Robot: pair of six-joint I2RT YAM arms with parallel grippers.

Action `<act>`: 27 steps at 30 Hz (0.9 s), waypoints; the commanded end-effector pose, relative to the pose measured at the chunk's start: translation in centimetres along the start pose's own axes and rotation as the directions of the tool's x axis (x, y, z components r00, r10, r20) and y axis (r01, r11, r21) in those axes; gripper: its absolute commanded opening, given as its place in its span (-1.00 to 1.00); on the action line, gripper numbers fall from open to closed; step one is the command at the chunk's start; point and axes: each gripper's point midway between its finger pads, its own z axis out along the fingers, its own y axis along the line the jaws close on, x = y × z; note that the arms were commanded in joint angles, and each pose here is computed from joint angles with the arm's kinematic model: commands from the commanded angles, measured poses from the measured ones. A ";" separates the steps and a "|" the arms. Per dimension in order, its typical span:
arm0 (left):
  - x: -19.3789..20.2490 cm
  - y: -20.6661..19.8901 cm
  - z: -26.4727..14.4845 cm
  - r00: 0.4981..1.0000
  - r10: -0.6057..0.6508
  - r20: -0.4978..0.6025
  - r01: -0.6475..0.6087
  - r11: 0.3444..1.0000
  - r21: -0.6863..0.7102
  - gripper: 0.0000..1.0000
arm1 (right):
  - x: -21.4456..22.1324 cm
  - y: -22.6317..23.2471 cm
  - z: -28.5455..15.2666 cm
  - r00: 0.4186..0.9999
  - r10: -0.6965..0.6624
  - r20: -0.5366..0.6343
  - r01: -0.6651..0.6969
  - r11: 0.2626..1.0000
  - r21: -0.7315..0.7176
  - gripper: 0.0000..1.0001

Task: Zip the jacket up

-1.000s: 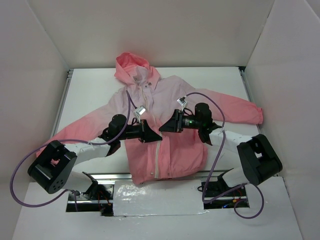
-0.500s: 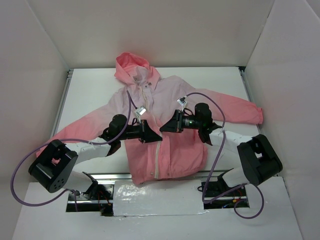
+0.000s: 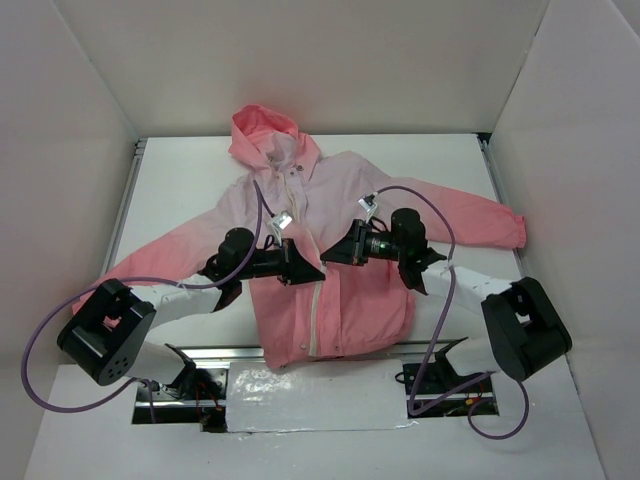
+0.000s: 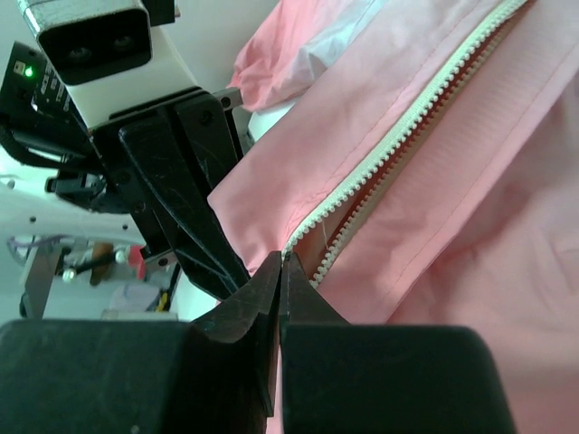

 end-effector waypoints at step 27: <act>5.4 -3.7 -2.9 0.998 -0.012 -0.060 0.011 1.000 -0.018 -1.00 | -11.8 0.8 2.6 0.925 -0.073 0.374 -0.003 0.980 0.199 -1.00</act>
